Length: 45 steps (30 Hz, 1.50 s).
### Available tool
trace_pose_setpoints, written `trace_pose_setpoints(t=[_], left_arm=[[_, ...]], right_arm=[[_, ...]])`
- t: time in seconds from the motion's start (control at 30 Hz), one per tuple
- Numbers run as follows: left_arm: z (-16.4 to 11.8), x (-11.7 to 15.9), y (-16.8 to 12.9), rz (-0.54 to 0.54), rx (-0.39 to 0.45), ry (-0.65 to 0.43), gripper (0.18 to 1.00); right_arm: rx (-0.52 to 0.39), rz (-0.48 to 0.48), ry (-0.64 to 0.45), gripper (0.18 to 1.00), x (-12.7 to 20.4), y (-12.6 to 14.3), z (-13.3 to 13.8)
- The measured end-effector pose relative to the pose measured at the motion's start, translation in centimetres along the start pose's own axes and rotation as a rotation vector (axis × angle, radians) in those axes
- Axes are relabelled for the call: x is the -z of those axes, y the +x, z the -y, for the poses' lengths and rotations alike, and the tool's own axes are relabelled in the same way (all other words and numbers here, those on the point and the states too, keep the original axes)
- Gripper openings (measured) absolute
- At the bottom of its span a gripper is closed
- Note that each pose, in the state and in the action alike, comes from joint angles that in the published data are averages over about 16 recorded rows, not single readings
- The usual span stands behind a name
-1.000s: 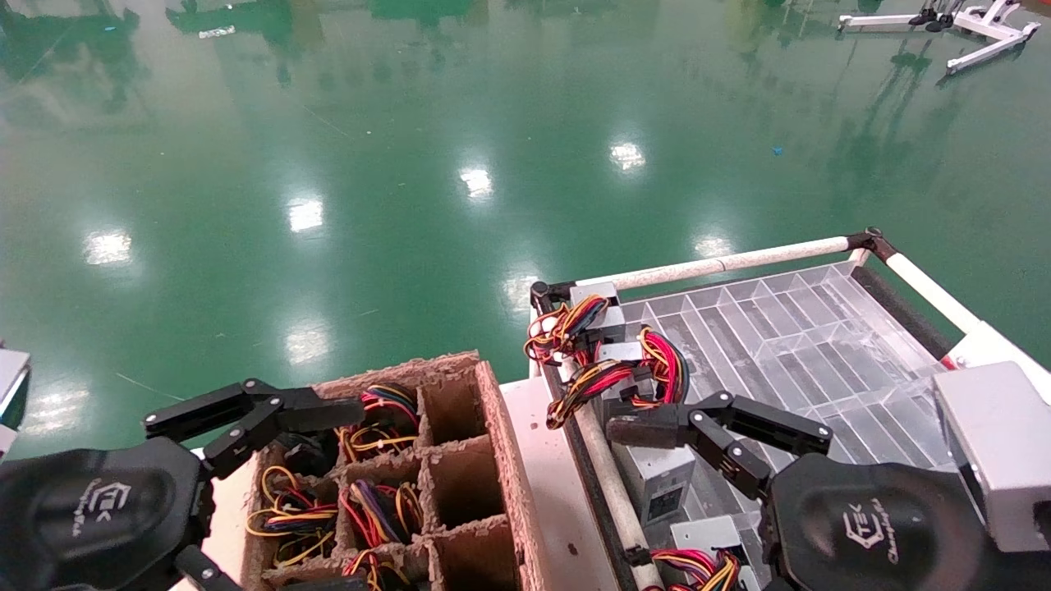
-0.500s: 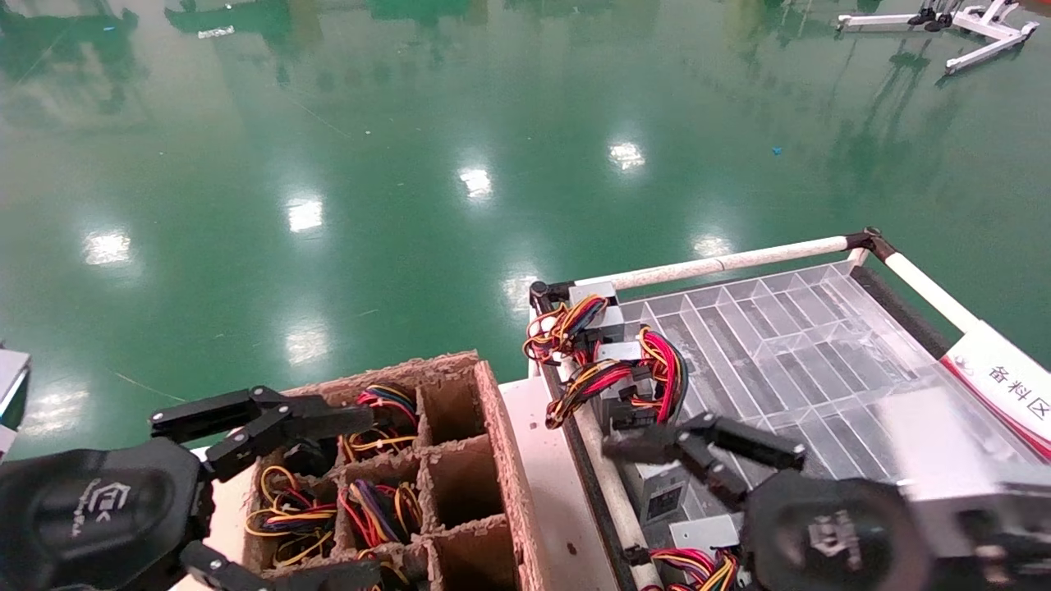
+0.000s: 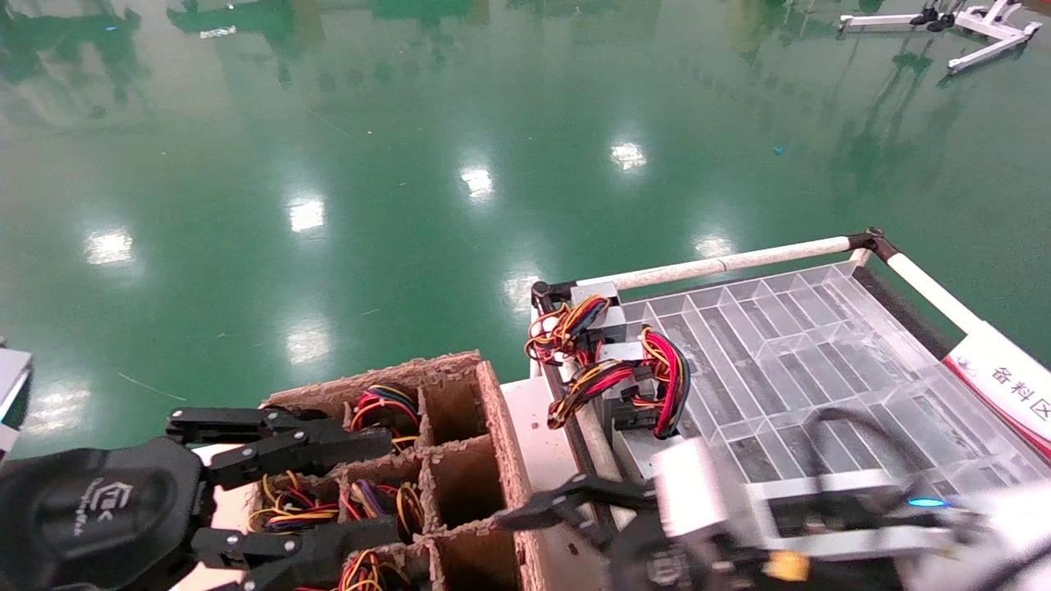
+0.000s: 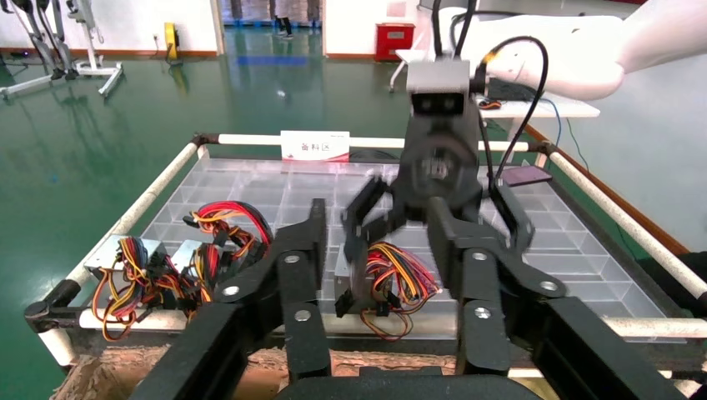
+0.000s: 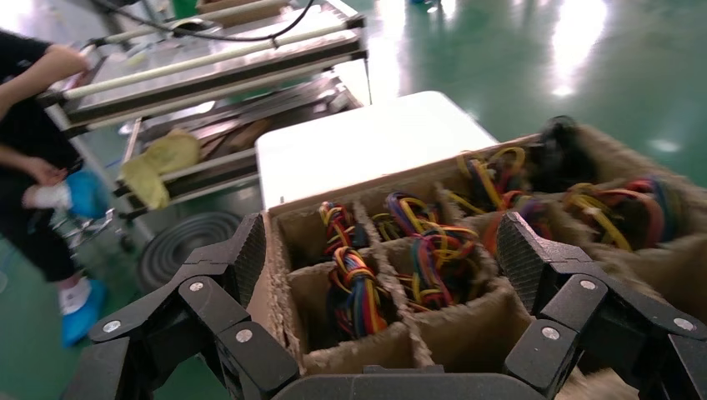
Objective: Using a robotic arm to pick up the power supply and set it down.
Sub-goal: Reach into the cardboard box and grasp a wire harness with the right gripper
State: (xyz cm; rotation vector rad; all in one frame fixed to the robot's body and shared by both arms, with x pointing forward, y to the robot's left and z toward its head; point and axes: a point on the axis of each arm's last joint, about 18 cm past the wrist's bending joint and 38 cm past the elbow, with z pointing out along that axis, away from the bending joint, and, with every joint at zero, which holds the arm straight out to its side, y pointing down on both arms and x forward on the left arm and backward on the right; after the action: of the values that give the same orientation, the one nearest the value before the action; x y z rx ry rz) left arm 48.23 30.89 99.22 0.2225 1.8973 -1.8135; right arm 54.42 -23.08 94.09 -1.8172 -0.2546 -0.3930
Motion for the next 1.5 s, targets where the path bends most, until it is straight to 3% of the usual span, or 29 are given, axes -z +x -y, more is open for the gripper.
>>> trace_pose_setpoints(t=[0.3, 0.67, 1.0, 1.5], left_arm=[[0.0, 0.0, 0.0, 0.000, 0.000, 0.000, 0.396], [0.0, 0.0, 0.0, 0.000, 0.000, 0.000, 0.240], [0.0, 0.0, 0.0, 0.000, 0.000, 0.000, 0.197], [0.0, 0.0, 0.0, 0.000, 0.000, 0.000, 0.207]], right_arm=[[0.015, 0.101, -0.107, 0.984, -4.7, 1.4, -1.0], [0.017, 0.179, -0.199, 0.889, -8.0, 2.2, -2.1], [0.007, 0.213, -0.256, 0.713, -9.4, 2.6, -2.7], [0.002, 0.212, -0.316, 0.369, -9.5, 3.0, -3.5]])
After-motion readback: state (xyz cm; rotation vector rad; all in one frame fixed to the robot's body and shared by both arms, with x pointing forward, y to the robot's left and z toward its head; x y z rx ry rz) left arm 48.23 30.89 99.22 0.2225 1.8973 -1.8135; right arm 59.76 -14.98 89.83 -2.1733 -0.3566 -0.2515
